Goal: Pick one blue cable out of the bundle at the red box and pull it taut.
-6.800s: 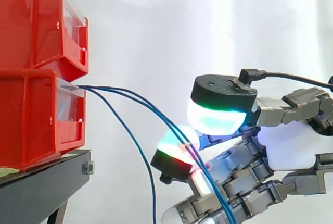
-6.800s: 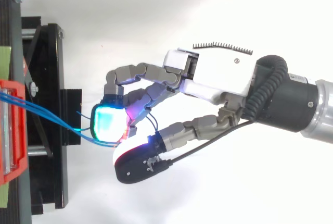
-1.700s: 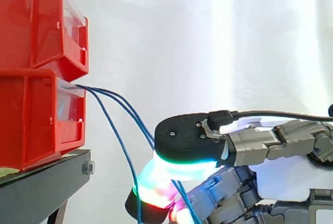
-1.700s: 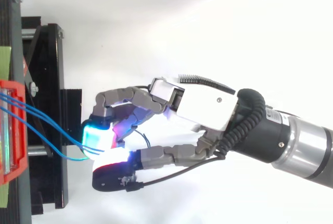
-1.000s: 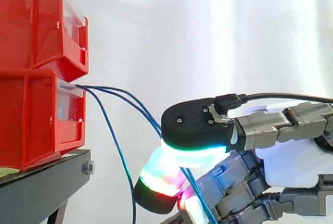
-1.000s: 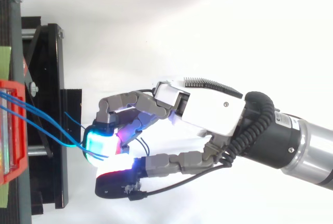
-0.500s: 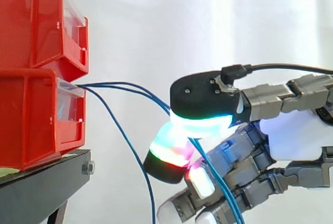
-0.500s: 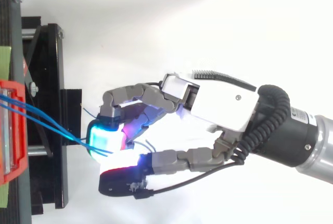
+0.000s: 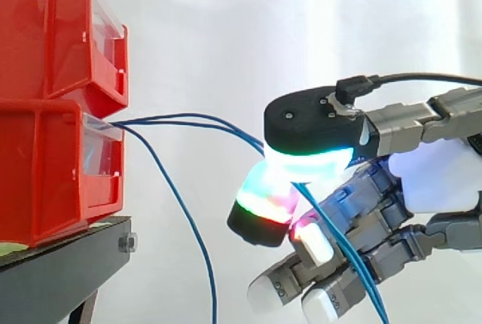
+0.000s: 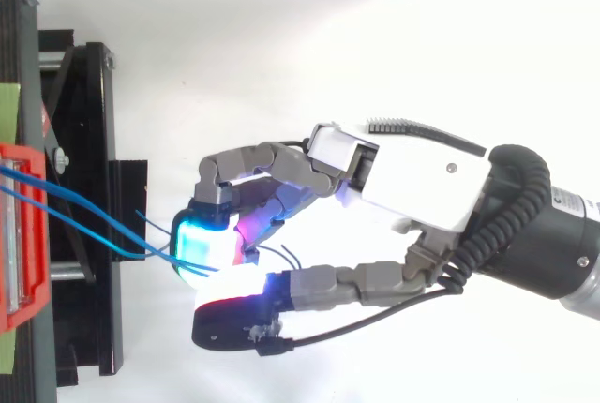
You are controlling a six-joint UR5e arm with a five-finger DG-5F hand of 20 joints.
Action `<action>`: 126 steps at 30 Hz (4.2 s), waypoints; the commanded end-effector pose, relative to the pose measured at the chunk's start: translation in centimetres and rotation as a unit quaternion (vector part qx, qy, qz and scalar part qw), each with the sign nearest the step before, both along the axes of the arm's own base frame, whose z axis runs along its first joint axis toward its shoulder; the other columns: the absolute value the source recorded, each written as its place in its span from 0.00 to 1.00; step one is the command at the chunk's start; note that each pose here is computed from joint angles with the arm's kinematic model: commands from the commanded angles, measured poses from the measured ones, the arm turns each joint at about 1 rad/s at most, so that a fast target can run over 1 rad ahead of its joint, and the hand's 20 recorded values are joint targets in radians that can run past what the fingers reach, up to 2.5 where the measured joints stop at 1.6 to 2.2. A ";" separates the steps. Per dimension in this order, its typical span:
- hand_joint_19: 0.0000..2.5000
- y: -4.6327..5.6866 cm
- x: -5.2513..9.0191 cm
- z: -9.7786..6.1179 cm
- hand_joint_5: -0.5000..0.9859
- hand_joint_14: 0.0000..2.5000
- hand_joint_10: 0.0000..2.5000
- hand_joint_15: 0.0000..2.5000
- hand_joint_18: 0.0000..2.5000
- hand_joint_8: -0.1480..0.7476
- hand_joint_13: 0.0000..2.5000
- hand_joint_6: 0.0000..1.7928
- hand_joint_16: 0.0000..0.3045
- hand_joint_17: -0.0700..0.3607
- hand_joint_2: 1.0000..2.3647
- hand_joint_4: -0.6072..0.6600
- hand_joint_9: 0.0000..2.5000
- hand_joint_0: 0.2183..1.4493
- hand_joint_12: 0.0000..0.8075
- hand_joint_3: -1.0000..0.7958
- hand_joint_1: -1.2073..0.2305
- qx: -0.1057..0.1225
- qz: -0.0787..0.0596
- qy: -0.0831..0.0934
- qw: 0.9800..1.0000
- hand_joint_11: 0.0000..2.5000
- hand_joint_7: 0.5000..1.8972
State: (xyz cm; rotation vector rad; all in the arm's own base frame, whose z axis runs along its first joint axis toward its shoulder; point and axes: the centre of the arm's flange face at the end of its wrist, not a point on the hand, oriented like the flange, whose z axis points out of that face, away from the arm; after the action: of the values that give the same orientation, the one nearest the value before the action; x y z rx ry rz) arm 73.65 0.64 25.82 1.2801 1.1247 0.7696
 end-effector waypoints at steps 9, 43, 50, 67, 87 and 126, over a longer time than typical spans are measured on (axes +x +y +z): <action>0.13 -0.3 -0.4 1.3 0.22 0.00 0.01 0.09 0.27 0.54 0.25 0.48 0.19 0.47 0.02 0.36 0.38 0.33 0.54 0.58 0.26 0.000 -0.003 -0.001 1.000 0.36 0.55; 0.12 -0.3 -0.4 1.3 0.22 0.00 0.01 0.08 0.28 0.52 0.25 0.49 0.18 0.45 0.01 0.48 0.38 0.42 0.52 0.38 0.19 0.006 -0.003 -0.002 1.000 0.36 0.71; 0.12 -0.3 -0.5 1.3 0.23 0.00 0.01 0.08 0.28 0.52 0.25 0.48 0.19 0.46 0.01 0.47 0.39 0.38 0.52 0.39 0.22 0.008 -0.004 -0.002 1.000 0.35 0.70; 0.13 -0.3 -0.5 1.3 0.23 0.00 0.01 0.09 0.27 0.53 0.24 0.43 0.20 0.48 0.00 0.53 0.37 0.26 0.54 0.28 0.23 0.008 -0.004 -0.002 1.000 0.35 0.48; 0.14 -0.3 -0.5 1.2 0.27 0.00 0.01 0.09 0.27 0.54 0.24 0.37 0.20 0.48 0.00 0.51 0.39 0.25 0.55 0.28 0.35 0.008 -0.004 -0.001 1.000 0.34 0.57; 0.10 -0.4 -0.7 1.0 0.26 0.00 0.01 0.06 0.24 0.51 0.19 0.46 0.20 0.48 0.02 0.53 0.36 0.30 0.54 0.47 0.28 0.004 -0.005 0.012 1.000 0.33 0.58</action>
State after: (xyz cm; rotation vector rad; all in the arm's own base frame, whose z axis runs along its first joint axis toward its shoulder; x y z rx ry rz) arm 73.07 0.30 26.97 1.2997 1.1209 0.7654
